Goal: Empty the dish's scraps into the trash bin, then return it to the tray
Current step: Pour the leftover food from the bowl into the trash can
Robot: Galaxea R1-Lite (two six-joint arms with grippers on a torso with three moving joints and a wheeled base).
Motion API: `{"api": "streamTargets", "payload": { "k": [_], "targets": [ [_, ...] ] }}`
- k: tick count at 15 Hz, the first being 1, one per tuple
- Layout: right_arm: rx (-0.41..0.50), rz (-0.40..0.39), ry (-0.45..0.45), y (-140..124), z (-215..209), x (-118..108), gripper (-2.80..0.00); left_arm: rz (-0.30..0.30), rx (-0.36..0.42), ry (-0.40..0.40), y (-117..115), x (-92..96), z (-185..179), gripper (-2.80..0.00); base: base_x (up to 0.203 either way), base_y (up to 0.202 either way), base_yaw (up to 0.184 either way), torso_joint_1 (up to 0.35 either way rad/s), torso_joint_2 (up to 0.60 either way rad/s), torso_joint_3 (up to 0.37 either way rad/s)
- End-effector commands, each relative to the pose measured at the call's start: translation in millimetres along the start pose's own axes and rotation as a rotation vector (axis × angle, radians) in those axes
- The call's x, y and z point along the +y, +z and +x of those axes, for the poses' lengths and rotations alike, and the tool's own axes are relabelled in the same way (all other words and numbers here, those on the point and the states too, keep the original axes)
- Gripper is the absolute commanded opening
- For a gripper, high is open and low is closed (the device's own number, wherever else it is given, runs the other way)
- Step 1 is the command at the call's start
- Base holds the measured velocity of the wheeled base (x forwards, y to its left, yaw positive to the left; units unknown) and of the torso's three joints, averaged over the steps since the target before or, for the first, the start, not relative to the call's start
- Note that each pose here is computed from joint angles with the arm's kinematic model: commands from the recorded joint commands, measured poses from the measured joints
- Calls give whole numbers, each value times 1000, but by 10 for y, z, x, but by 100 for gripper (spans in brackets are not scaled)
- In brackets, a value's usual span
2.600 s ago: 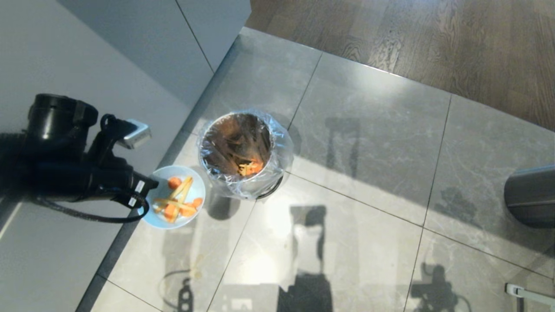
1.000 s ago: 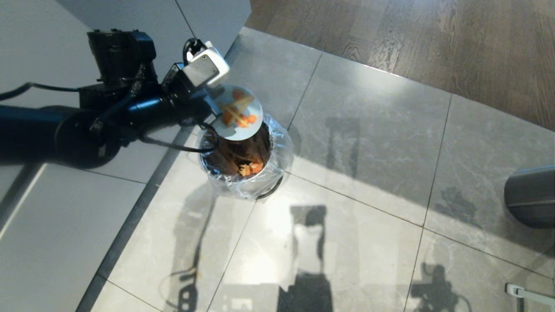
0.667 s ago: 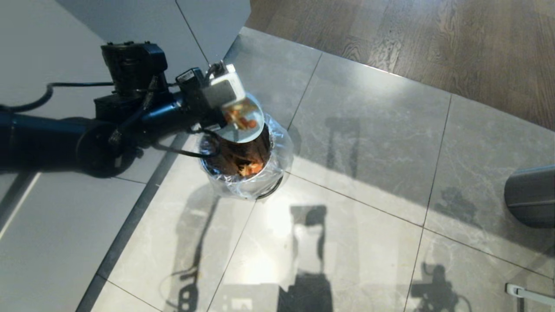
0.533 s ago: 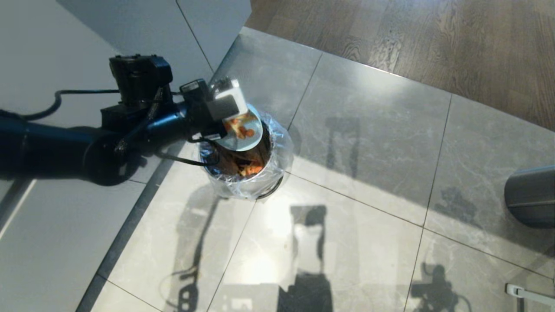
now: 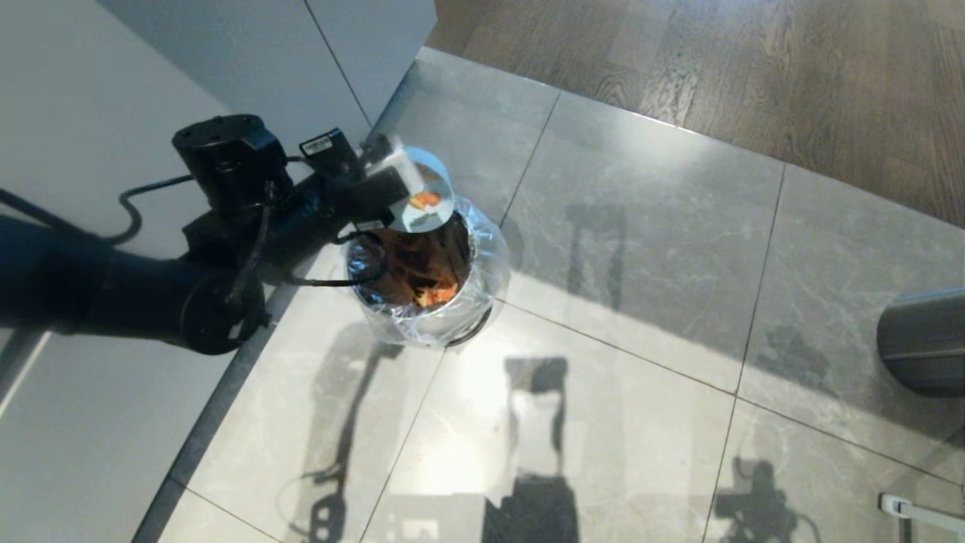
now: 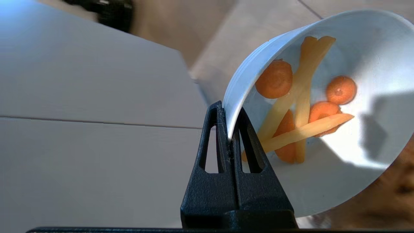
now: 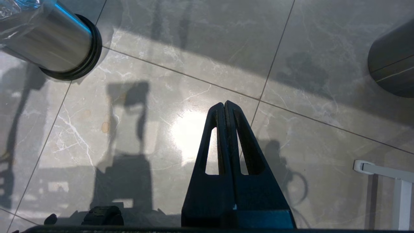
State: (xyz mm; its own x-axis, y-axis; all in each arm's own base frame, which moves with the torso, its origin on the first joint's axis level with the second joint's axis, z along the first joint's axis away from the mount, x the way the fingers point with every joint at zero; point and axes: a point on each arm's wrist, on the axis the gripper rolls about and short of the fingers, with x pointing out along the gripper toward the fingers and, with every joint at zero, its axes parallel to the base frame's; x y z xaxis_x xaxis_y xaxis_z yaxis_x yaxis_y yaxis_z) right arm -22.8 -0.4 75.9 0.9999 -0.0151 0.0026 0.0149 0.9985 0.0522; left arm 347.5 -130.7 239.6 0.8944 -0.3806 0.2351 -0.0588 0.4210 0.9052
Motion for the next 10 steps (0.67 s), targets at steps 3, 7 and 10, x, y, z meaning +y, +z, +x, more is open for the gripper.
{"api": "streamTargets", "payload": {
  "k": [3, 7, 10],
  "targets": [
    [-2, 0, 1, 1, 0, 0, -280, -4, -27, 123, -49, -86, -113, -280, 0, 0, 0, 0, 0, 0],
    [-2, 0, 1, 1, 0, 0, -280, -20, -30, 275, -53, -97, -316, -280, 0, 0, 0, 0, 0, 0],
    [-2, 0, 1, 3, -1, 0, -280, 5, -27, 266, -59, -150, -399, -280, 0, 0, 0, 0, 0, 0]
  ]
}}
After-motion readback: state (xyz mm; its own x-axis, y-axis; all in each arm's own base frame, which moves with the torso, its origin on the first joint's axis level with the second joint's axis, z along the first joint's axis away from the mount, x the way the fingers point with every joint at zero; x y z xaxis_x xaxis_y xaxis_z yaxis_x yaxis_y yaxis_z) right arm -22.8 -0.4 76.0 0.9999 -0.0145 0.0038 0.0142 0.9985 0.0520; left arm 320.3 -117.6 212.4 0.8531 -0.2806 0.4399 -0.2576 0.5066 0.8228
